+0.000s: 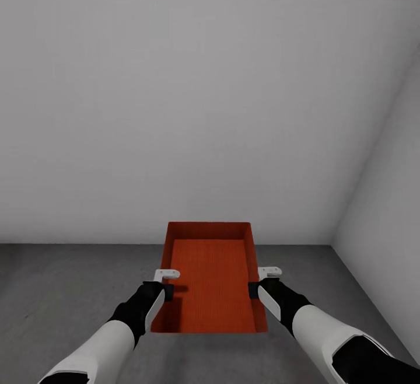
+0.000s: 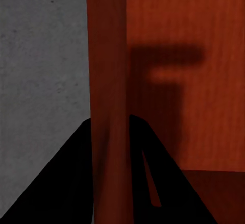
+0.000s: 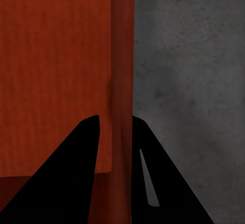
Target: Move the two storage containers from the living room to the garage. In the garage, place one container on the floor and stack the other container on top of it (either order is fine).
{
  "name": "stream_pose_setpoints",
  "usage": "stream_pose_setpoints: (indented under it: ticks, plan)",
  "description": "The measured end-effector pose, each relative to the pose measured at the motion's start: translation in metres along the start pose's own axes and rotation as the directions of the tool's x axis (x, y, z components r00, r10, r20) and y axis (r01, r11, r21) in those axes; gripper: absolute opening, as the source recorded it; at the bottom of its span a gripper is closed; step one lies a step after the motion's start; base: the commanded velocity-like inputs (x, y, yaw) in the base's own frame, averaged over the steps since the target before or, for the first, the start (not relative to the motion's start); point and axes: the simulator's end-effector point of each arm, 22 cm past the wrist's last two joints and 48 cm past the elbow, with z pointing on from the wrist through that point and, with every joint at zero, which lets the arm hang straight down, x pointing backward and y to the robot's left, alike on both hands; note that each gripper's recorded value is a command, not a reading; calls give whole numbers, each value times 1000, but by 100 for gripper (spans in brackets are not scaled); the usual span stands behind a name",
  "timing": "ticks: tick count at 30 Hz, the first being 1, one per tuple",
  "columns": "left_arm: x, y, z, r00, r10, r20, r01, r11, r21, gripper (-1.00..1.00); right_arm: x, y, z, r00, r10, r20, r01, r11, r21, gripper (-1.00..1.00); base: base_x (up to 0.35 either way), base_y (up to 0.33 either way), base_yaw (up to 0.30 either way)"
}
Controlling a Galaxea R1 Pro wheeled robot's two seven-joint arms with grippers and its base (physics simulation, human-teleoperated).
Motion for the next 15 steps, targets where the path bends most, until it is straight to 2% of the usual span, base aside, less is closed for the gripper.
stream_pose_setpoints:
  ticks: [15]
  plan:
    - [0, 0, 5, 1000, 0, 0, 0, 1000, 0, -100, 0, 0, 5, 1000, -1, 0, 1, 1000, 0, -100, 0, 0, 0]
